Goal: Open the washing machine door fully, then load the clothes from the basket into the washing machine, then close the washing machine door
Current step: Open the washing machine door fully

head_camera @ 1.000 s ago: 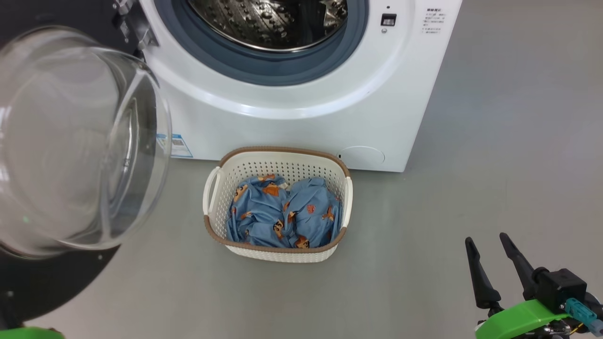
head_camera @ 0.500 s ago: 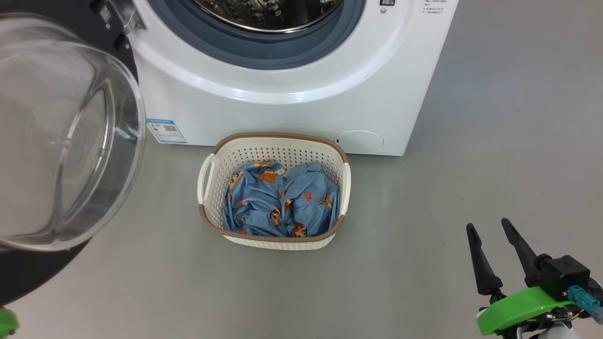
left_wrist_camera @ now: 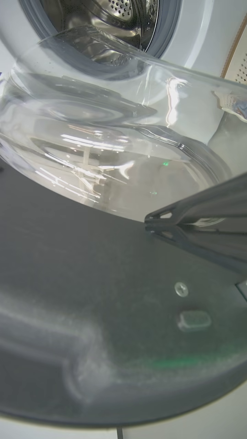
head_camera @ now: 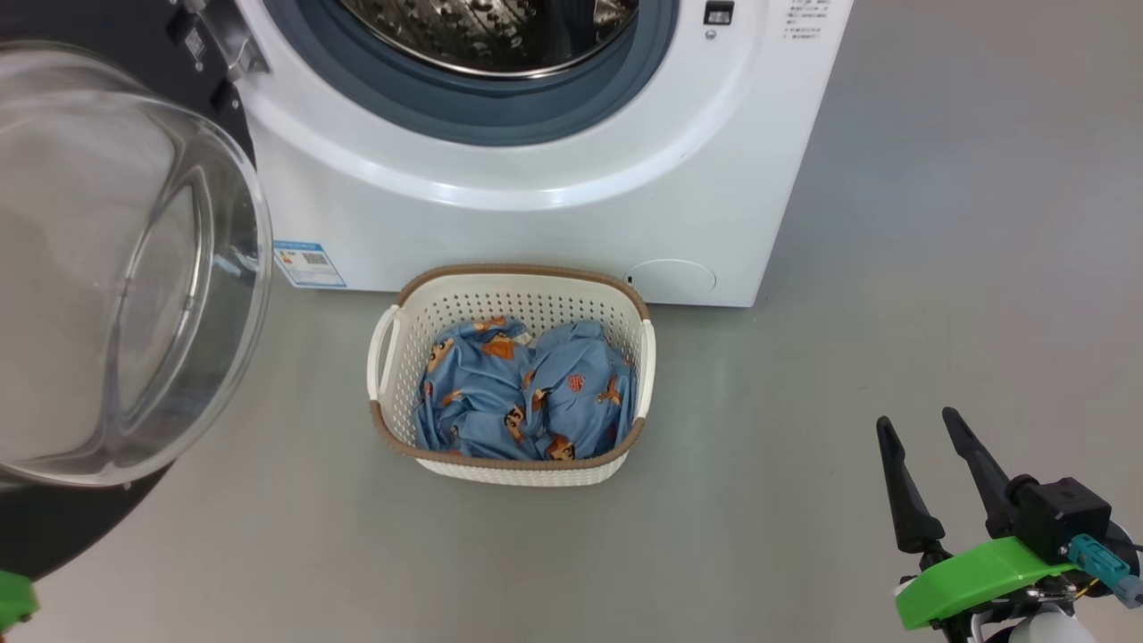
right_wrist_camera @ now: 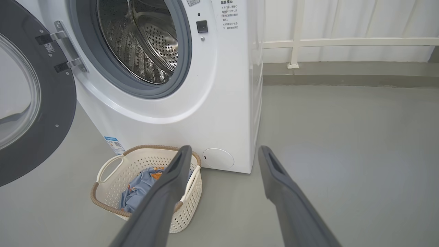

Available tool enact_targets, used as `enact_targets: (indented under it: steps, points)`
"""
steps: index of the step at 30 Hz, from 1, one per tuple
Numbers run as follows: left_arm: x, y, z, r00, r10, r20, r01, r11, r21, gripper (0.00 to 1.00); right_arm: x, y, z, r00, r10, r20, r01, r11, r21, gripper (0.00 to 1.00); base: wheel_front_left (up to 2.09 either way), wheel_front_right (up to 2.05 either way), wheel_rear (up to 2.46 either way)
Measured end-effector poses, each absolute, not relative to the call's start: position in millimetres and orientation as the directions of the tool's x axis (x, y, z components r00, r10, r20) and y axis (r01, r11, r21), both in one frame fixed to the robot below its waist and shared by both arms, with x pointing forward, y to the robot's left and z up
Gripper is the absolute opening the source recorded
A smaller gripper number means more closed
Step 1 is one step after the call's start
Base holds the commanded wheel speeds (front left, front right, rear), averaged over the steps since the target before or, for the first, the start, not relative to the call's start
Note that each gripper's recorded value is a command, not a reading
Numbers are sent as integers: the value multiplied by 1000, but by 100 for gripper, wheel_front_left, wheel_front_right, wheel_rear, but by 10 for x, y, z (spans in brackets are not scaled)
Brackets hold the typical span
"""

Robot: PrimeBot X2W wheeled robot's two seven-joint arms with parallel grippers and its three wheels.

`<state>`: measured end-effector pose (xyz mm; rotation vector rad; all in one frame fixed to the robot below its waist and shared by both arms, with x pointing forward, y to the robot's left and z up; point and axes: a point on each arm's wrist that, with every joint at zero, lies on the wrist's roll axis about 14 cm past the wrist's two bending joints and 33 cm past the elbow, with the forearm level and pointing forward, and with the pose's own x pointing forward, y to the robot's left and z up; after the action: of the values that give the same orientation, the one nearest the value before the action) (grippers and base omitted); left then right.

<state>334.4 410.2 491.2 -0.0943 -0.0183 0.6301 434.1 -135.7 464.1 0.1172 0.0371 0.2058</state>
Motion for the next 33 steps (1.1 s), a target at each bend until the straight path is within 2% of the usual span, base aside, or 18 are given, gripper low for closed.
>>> enact_targets:
  steps: [10,11,12,13,14,15,16,33]
  points:
    - [3315,3612,5047,862,503,58,-494,861,-121,0,4284,-1351,4786,981,195,11,-194,972,135,100,0,0,0]
    - [3315,3559,5064,867,494,65,-485,866,-121,9,4277,-1354,4799,981,193,14,-193,972,136,100,0,0,0]
    - [3319,3504,5089,873,482,74,-472,873,-121,35,4270,-1358,4815,981,191,18,-191,972,136,100,0,0,0]
    - [3328,3444,5115,881,466,84,-455,882,-120,48,4263,-1363,4829,982,189,21,-190,972,136,100,0,0,0]
    - [3335,3392,5143,886,454,94,-443,889,-118,76,4255,-1368,4842,982,188,24,-189,973,135,100,0,0,0]
    - [3342,3345,5170,890,443,103,-431,894,-122,93,4248,-1377,4854,982,185,28,-187,973,135,100,0,0,0]
    - [3355,3302,5199,894,433,114,-418,899,-131,100,4241,-1387,4868,983,182,31,-185,974,135,100,0,0,0]
    - [3454,2400,5091,981,173,89,-163,980,-112,100,3974,-1627,5054,991,111,78,-121,984,132,100,0,0,0]
